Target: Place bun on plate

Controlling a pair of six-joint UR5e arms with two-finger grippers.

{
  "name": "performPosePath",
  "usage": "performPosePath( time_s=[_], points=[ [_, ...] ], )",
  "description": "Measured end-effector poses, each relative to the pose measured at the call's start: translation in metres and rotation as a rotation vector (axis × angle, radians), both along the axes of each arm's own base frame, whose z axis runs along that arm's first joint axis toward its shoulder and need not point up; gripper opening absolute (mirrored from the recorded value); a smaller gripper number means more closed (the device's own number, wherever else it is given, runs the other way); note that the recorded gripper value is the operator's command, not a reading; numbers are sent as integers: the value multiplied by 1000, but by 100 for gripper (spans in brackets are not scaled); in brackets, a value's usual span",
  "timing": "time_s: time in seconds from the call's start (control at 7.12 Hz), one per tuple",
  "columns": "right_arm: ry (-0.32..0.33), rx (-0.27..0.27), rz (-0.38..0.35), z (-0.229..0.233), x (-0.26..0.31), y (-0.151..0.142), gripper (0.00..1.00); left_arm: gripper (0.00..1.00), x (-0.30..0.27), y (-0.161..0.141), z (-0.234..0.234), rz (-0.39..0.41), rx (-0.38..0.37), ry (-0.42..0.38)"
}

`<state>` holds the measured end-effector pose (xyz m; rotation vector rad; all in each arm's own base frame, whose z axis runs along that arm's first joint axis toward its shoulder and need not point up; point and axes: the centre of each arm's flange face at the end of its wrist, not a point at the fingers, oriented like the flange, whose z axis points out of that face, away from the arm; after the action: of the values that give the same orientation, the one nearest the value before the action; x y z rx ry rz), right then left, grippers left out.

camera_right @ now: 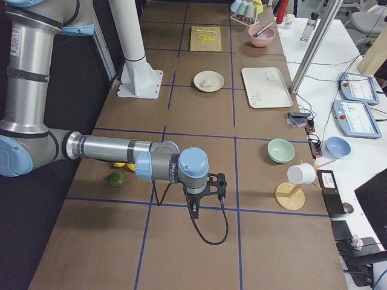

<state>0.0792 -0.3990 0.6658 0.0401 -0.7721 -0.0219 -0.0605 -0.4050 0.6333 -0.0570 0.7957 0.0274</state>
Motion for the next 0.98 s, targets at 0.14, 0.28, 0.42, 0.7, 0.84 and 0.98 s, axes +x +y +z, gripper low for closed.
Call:
performPosePath(
  time_s=[0.14, 0.28, 0.42, 0.7, 0.84, 0.98],
  points=[
    [0, 0, -2, 0, 0, 0, 100, 100, 0, -1, 2, -2, -6, -2],
    [0, 0, -3, 0, -1, 0, 100, 100, 0, -1, 2, -1, -6, -5],
    [0, 0, -4, 0, -1, 0, 100, 100, 0, -2, 3, 1, -6, -7],
    [0, -1, -6, 0, -2, 0, 100, 100, 1, -2, 5, 3, -9, -7],
    [0, -1, -6, 1, -2, 0, 100, 100, 1, -2, 5, 3, -12, -7],
    [0, -1, -6, 1, -2, 0, 100, 100, 1, -1, 6, 3, -13, -7]
  ],
)
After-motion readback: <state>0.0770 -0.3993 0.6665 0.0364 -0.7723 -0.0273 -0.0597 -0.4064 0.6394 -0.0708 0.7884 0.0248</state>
